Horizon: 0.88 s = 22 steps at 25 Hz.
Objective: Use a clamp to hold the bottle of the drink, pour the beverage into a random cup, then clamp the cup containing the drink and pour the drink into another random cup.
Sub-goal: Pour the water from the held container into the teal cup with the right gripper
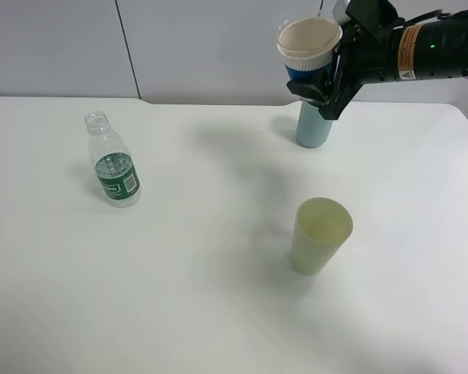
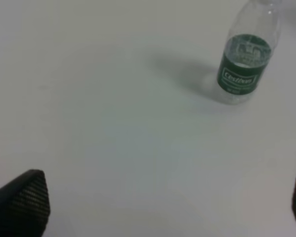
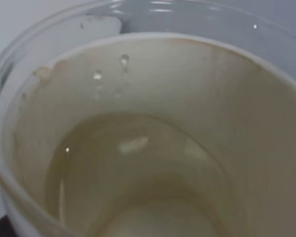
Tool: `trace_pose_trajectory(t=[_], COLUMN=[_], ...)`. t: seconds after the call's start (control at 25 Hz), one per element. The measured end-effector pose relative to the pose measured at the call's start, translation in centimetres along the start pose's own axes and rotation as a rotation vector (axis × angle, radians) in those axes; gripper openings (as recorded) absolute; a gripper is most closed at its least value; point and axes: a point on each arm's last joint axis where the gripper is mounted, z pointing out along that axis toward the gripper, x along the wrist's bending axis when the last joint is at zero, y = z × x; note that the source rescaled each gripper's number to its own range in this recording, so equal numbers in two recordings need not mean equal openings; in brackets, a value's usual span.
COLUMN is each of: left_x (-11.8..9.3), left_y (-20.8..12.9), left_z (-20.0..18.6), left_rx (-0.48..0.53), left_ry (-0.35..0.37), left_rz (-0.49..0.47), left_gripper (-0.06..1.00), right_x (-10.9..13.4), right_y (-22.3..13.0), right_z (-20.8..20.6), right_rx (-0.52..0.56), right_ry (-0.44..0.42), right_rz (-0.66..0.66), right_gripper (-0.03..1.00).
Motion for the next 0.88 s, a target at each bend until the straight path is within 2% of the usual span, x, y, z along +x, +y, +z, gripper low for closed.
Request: trace_pose_trajectory(t=[0.48,0.88], left_x=[0.0,0.0], left_y=[0.0,0.0], left_z=[0.0,0.0], left_rx=[0.000,0.000], left_ry=[0.000,0.000], left_rz=[0.000,0.000], left_gripper=[1.00,1.00], right_x=[-1.4,-2.3], right_y=[-1.7,-2.8], right_z=[-0.5,-1.1], right_rx=[0.204,0.264], right_ry=[-0.152,-0.220], right_rz=[0.031,0.087], right_gripper=[0.00,0.00])
